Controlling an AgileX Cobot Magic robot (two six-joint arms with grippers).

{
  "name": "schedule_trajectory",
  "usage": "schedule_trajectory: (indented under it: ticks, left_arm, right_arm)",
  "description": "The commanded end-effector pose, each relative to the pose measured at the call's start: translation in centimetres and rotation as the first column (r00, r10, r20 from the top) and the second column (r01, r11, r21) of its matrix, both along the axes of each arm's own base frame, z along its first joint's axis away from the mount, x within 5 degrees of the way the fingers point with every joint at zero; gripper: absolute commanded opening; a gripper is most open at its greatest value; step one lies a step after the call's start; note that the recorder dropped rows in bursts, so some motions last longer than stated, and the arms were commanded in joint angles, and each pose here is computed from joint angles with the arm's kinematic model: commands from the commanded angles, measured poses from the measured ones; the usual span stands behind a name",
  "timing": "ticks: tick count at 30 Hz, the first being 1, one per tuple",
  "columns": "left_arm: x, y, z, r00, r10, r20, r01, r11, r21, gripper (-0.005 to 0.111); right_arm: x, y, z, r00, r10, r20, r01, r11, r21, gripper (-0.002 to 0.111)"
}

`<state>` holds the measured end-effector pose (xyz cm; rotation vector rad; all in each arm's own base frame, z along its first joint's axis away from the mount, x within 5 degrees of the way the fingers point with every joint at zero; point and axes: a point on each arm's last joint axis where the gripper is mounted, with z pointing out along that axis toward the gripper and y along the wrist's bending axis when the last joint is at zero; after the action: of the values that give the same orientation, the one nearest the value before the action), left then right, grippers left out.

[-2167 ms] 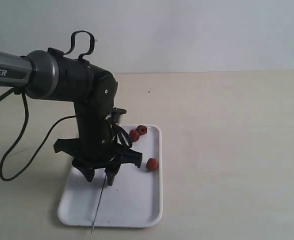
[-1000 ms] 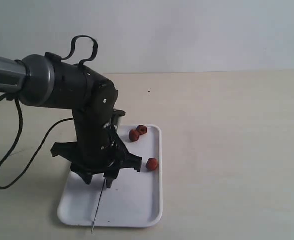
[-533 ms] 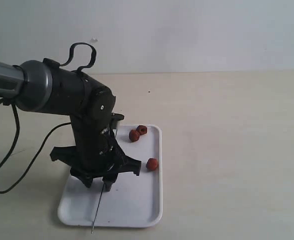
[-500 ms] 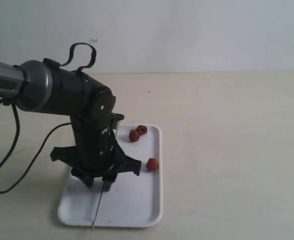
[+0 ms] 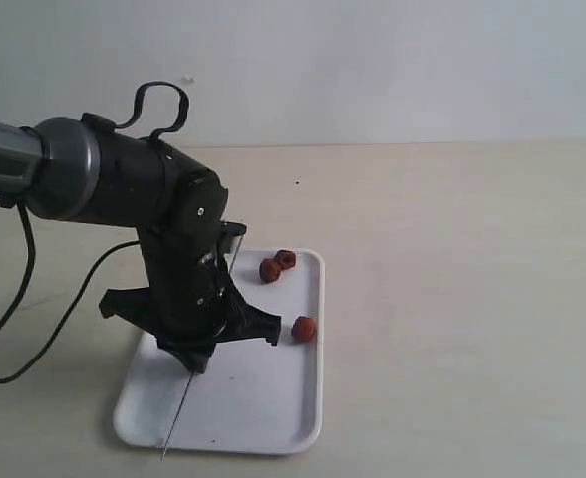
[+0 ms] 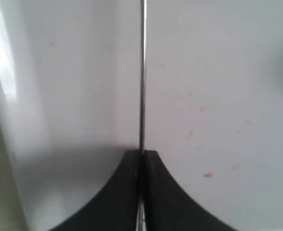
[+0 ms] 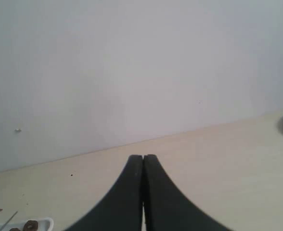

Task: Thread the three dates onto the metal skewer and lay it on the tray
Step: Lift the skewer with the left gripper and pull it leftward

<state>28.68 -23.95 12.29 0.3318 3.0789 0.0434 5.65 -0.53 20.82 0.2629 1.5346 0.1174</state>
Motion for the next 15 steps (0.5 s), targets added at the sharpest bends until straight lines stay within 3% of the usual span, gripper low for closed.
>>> schedule_trajectory:
  ticks: [1, 3, 6, 11, 13, 15]
  left_arm:
    - [-0.1, 0.0, 2.2, 0.998, -0.014, 0.055, 0.016, 0.999, -0.034, 0.0]
    - [0.0, 0.3, 3.7, 0.995, -0.028, 0.094, 0.032, 0.999, -0.044, 0.0]
    - [-0.4, 0.8, 6.4, 0.98, -0.144, 0.135, 0.152, 0.987, -0.05, 0.0]
    - [-1.2, 5.1, 11.9, 0.941, -0.32, 0.108, 0.324, 0.946, -0.013, 0.0]
    - [-1.4, 6.5, 13.6, 0.916, -0.385, 0.111, 0.395, 0.915, -0.086, 0.0]
    - [-1.7, 7.2, 14.4, 0.859, -0.499, 0.112, 0.512, 0.832, -0.215, 0.0]
  right_arm:
    - [0.0, 0.0, -0.1, 1.0, -0.007, 0.008, 0.007, 1.0, -0.006, 0.0]
    - [0.0, 0.0, -0.1, 1.0, -0.007, 0.008, 0.007, 1.0, -0.006, 0.0]
    - [0.0, 0.0, -0.1, 1.0, -0.007, 0.008, 0.007, 1.0, -0.006, 0.0]
    - [0.0, 0.0, -0.1, 1.0, -0.007, 0.008, 0.007, 1.0, -0.006, 0.0]
    - [0.0, 0.0, -0.1, 1.0, -0.007, 0.008, 0.007, 1.0, -0.006, 0.0]
    - [0.0, 0.0, -0.1, 1.0, -0.007, 0.008, 0.007, 1.0, -0.006, 0.0]
